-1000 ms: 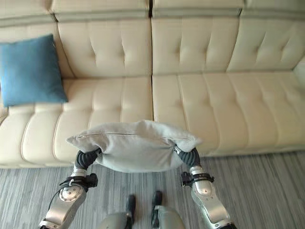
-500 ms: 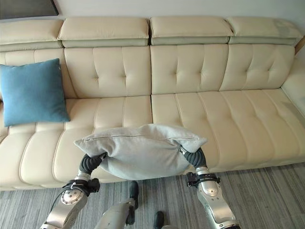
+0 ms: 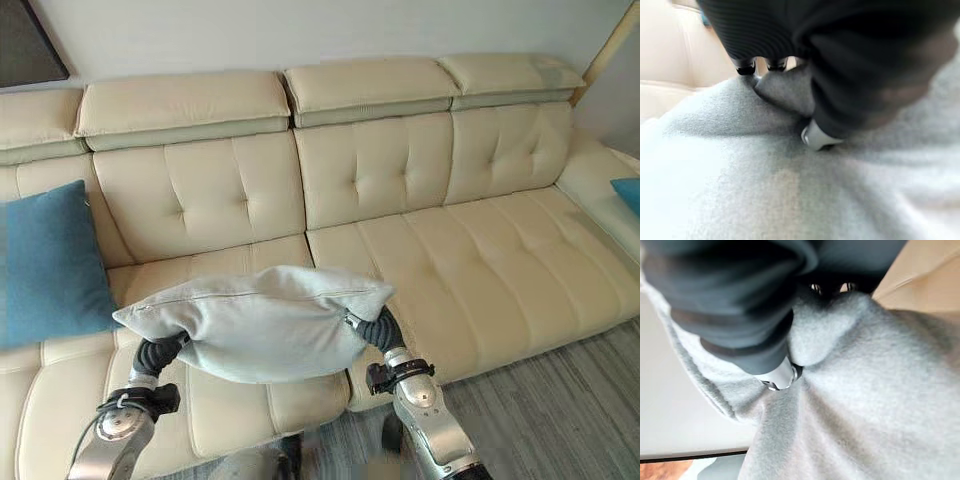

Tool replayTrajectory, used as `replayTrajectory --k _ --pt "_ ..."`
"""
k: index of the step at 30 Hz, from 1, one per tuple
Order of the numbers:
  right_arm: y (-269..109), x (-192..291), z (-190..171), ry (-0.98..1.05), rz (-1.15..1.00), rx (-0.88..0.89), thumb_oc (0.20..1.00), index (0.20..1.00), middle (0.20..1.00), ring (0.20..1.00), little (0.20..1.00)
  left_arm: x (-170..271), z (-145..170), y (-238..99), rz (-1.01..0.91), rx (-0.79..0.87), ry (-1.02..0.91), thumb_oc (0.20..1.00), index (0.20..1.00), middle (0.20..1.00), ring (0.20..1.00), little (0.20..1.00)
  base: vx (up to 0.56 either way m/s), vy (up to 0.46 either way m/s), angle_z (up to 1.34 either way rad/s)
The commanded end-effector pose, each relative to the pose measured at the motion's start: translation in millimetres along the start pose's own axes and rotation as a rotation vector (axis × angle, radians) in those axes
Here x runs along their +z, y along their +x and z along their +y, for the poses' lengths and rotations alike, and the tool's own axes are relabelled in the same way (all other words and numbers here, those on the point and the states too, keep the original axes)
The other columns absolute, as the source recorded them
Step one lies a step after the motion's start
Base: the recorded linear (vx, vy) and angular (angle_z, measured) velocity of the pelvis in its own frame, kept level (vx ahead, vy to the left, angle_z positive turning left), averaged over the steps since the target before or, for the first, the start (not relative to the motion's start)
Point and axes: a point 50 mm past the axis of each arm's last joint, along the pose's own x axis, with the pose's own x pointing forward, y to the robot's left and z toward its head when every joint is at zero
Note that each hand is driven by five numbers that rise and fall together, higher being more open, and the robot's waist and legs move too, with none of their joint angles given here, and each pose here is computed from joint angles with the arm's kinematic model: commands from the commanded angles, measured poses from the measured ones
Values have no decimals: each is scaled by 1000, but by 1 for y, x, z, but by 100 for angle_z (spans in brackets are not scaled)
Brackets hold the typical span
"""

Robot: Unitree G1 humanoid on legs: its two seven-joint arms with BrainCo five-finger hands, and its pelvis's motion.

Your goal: Pick up all the scattered cushions and arrange them neatly on the sofa.

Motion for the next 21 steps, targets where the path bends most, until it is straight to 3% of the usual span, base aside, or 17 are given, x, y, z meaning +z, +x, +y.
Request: replayTrajectory --k 1,4,12,15,17,19,21 --pt "12 61 -11 5 -310 13 200 200 200 200 200 39 -18 2 -205 -101 -62 200 200 200 200 200 90 -417 172" --pt "11 61 -18 -19 -302 -16 200 200 200 200 200 39 -21 4 -199 -102 -69 200 200 200 200 200 86 -263 108" --pt "43 94 -10 -112 -417 -61 200 200 200 200 200 70 -44 32 -312 -79 -30 200 200 200 200 200 97 -45 0" --pt "67 120 1 -143 -498 -86 200 200 200 200 200 96 -62 53 -390 -71 0 200 200 200 200 200 -55 -8 0" --pt "99 157 14 -242 -575 -131 200 200 200 200 200 144 -78 83 -510 -23 70 200 200 200 200 200 -269 -6 -5" --pt "123 190 3 -360 -591 -216 200 200 200 200 200 182 -80 106 -566 24 139 200 200 200 200 200 -198 15 -6" --pt "136 197 -13 -432 -532 -290 200 200 200 200 200 191 -79 120 -527 42 170 200 200 200 200 200 -26 7 -2"
